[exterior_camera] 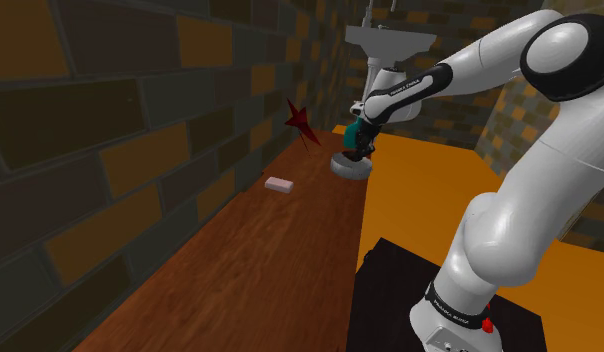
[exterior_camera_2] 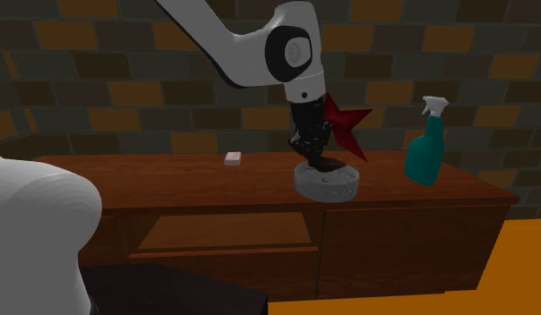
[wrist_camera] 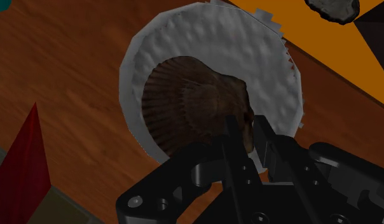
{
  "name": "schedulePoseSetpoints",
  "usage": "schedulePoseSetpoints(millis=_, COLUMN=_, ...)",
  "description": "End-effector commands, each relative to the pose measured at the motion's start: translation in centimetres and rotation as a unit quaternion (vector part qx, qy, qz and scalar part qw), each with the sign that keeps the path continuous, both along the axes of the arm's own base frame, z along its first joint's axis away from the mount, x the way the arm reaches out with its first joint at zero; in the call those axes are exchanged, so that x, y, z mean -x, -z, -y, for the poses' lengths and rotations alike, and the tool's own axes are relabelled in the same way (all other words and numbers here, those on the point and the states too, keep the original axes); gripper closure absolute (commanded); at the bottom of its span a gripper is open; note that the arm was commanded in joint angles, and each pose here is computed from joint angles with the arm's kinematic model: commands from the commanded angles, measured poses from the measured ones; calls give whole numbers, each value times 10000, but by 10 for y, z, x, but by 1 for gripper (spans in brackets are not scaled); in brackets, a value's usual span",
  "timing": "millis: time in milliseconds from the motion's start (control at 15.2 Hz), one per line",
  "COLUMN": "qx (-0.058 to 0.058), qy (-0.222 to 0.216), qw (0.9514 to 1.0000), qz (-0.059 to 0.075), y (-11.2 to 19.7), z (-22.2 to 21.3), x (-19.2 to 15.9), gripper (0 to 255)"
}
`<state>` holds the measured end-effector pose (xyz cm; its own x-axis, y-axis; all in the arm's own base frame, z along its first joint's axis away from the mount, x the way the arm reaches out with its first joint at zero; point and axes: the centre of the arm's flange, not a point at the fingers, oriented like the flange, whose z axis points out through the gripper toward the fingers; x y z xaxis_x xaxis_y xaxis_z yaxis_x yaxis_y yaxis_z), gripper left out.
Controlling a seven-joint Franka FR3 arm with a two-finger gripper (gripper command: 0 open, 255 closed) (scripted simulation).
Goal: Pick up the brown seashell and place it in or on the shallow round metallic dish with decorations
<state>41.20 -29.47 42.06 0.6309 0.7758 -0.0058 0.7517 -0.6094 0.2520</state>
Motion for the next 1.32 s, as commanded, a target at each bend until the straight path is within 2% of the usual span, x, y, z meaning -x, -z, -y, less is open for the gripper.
schedulePoseSetpoints(millis=0, qx=1, qy=0, qw=10000, qz=2, y=1, z=0, x=0, gripper=255)
schedulePoseSetpoints(millis=264, qx=1, qy=0, qw=10000, qz=2, y=1, z=0, x=0, gripper=255)
schedulePoseSetpoints(millis=330, qx=1, qy=0, qw=10000, qz=2, y=1, z=0, x=0, gripper=0)
schedulePoseSetpoints(millis=660, qx=1, qy=0, qw=10000, qz=2, y=1, z=0, x=0, gripper=0)
schedulePoseSetpoints(millis=924, qx=1, qy=0, qw=10000, qz=2, y=-48, z=-8, x=10, gripper=0)
schedulePoseSetpoints(millis=1254, qx=1, qy=0, qw=10000, qz=2, y=-48, z=-8, x=10, gripper=0)
